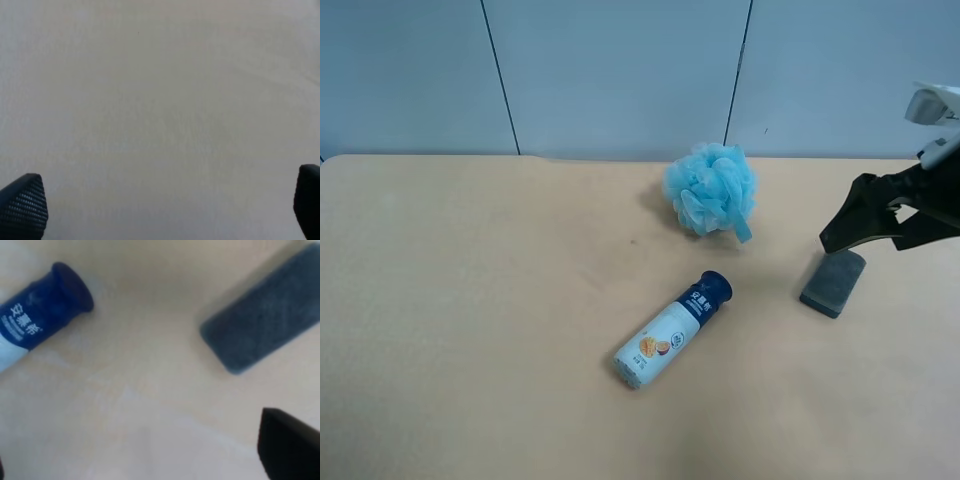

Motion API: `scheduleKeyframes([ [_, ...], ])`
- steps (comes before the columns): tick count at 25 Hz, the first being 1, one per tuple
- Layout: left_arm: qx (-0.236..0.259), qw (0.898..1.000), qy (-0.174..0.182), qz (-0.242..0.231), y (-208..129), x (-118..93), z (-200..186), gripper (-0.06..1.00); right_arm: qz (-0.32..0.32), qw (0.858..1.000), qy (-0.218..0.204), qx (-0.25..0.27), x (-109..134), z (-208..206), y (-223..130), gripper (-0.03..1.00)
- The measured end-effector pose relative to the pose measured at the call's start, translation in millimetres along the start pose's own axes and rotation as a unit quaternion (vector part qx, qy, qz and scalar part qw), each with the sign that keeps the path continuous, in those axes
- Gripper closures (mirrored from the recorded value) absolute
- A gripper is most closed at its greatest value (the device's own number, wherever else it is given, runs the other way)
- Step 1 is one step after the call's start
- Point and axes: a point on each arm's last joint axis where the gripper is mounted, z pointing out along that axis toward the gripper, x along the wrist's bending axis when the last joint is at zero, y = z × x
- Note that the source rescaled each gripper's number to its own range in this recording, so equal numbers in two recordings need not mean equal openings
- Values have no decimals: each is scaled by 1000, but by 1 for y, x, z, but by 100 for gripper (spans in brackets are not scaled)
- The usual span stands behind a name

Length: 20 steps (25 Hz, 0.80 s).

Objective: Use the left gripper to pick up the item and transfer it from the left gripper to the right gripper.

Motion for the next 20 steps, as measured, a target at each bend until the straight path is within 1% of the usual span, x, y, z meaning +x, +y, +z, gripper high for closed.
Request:
scheduleKeyframes([
  [3, 0, 1000, 0, 0, 0, 0, 0, -5, -8, 999, -25, -35, 12, -28, -9, -3],
  [6, 0, 1000, 0, 0, 0, 0, 0, -5, -21, 995, -57, -81, 25, -58, -22, -3],
  [9, 0, 1000, 0, 0, 0, 0, 0, -5, -28, 988, -89, -126, 38, -86, -40, -3],
  [12, 0, 1000, 0, 0, 0, 0, 0, -5, -28, 979, -117, -164, 47, -106, -56, -3],
  [15, 0, 1000, 0, 0, 0, 0, 0, -5, -36, 973, -135, -183, 54, -118, -71, -3],
  [20, 0, 1000, 0, 0, 0, 0, 0, -5, -27, 966, -151, -209, 63, -132, -90, -3],
])
